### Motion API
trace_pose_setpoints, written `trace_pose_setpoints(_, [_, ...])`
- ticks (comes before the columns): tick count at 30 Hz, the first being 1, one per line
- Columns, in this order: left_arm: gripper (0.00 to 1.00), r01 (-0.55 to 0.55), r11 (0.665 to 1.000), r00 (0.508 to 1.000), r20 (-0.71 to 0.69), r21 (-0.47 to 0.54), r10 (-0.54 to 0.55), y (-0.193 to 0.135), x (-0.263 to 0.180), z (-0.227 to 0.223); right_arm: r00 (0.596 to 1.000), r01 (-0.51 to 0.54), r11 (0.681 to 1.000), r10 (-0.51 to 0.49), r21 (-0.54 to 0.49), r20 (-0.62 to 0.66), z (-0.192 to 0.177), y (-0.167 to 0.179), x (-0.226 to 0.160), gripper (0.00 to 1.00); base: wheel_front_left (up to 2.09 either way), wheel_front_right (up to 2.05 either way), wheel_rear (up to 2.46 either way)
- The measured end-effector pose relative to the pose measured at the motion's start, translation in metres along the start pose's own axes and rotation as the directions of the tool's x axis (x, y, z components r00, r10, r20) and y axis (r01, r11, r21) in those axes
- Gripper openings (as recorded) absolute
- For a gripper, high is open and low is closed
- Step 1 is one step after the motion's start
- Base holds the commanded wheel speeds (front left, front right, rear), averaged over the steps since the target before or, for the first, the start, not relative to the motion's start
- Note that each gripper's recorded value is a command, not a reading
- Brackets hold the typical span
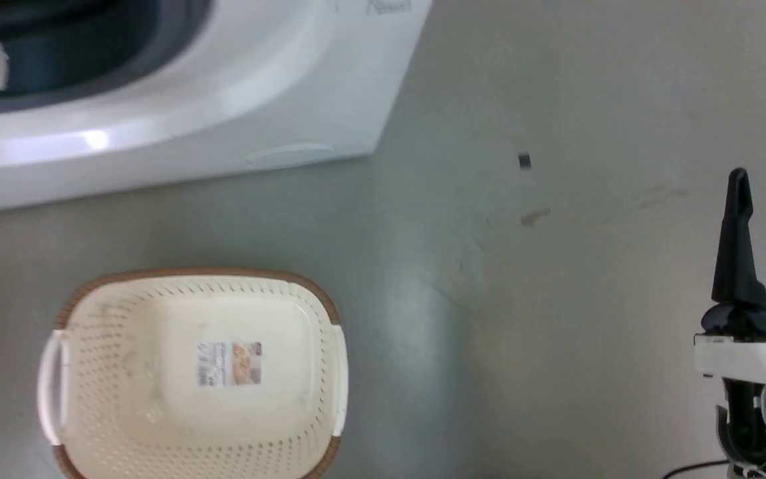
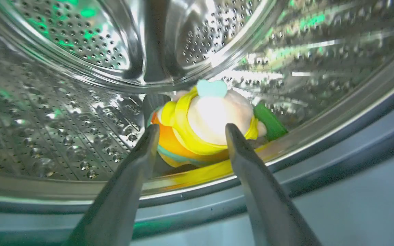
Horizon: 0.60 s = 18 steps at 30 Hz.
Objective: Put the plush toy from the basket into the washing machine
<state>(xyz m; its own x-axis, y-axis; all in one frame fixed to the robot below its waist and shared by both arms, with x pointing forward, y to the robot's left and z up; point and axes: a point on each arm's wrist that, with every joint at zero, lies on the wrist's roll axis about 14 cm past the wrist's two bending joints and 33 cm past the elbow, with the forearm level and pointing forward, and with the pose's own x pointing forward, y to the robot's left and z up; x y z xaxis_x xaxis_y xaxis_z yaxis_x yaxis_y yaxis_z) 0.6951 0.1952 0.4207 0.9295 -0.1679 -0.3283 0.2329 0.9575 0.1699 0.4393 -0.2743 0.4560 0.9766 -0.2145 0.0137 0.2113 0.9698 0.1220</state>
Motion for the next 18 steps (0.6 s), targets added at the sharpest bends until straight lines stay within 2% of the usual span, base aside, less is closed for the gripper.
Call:
trace_pose_setpoints(3, [1.0, -0.024, 0.995, 0.994, 0.103, -0.101, 0.035, 0.002, -0.025, 0.019, 1.0, -0.023, 1.0, 0.023, -0.005, 0.019, 0.012, 0.007, -0.008, 1.0, 0.0, 0.0, 0.0])
trace_pose_setpoints(7, [1.0, -0.041, 0.99, 0.979, 0.192, -0.138, 0.067, 0.003, -0.067, 0.03, 0.998, -0.042, 0.999, 0.042, 0.005, 0.047, 0.028, 0.013, -0.021, 1.0, 0.0, 0.0, 0.0])
trace_pose_setpoints(13, [1.0, -0.039, 0.972, 0.966, 0.241, -0.233, 0.096, -0.005, -0.133, 0.028, 0.992, -0.085, 0.996, 0.082, 0.021, 0.096, 0.051, 0.026, -0.041, 1.0, 0.0, 0.0, 0.0])
trace_pose_setpoints(18, [1.0, -0.05, 0.967, 0.929, 0.344, -0.248, 0.136, -0.011, -0.195, 0.042, 0.981, -0.139, 0.99, 0.134, 0.027, 0.142, 0.069, 0.042, -0.054, 1.0, 0.0, 0.0, 0.0])
